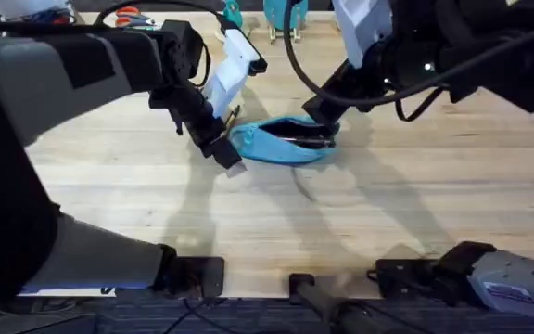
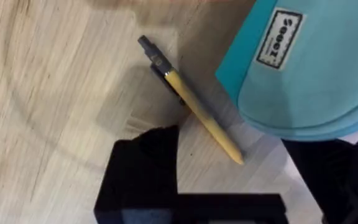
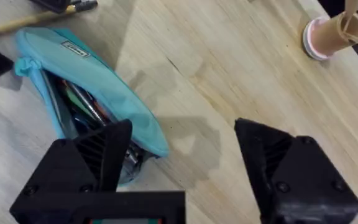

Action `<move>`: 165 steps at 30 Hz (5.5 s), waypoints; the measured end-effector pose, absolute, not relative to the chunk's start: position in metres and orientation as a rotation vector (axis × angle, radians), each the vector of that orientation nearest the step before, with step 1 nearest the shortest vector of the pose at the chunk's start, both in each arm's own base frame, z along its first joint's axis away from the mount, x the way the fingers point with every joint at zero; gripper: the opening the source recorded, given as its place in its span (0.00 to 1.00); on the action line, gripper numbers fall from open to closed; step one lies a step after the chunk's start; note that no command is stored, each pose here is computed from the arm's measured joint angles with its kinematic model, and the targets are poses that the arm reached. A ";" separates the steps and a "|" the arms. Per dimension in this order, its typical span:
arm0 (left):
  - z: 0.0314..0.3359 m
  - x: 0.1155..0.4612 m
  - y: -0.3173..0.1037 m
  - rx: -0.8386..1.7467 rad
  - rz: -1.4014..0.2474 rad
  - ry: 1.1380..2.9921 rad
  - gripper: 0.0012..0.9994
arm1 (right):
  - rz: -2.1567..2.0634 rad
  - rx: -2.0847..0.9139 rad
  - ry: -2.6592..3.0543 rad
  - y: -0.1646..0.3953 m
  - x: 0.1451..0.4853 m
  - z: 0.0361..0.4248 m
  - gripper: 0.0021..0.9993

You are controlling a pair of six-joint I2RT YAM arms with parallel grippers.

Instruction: Unzip the bag, pick up the pens from the table one at a time and place them inside, then zip the bag closed.

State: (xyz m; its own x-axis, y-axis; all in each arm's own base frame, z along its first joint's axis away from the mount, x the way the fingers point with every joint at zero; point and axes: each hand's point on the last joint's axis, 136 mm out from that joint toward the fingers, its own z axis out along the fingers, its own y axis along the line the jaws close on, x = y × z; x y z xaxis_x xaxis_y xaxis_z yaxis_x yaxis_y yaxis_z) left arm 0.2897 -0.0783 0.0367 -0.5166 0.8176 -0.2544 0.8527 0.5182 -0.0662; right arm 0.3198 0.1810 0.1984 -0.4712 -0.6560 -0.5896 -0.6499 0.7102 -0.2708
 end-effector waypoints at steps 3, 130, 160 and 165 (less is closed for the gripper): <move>0.037 0.290 -0.078 1.429 -0.271 2.567 1.00 | -0.011 -0.988 2.226 0.181 0.320 0.198 1.00; 0.140 0.255 -0.254 2.018 -0.332 2.058 0.04 | -0.040 -0.785 2.021 0.072 0.180 0.305 1.00; 0.112 0.270 -0.219 2.008 -0.143 2.159 0.04 | -0.036 -0.771 1.994 0.074 0.183 0.311 1.00; 0.111 0.272 -0.215 2.003 -0.128 2.173 0.04 | -0.036 -0.772 1.994 0.074 0.183 0.311 1.00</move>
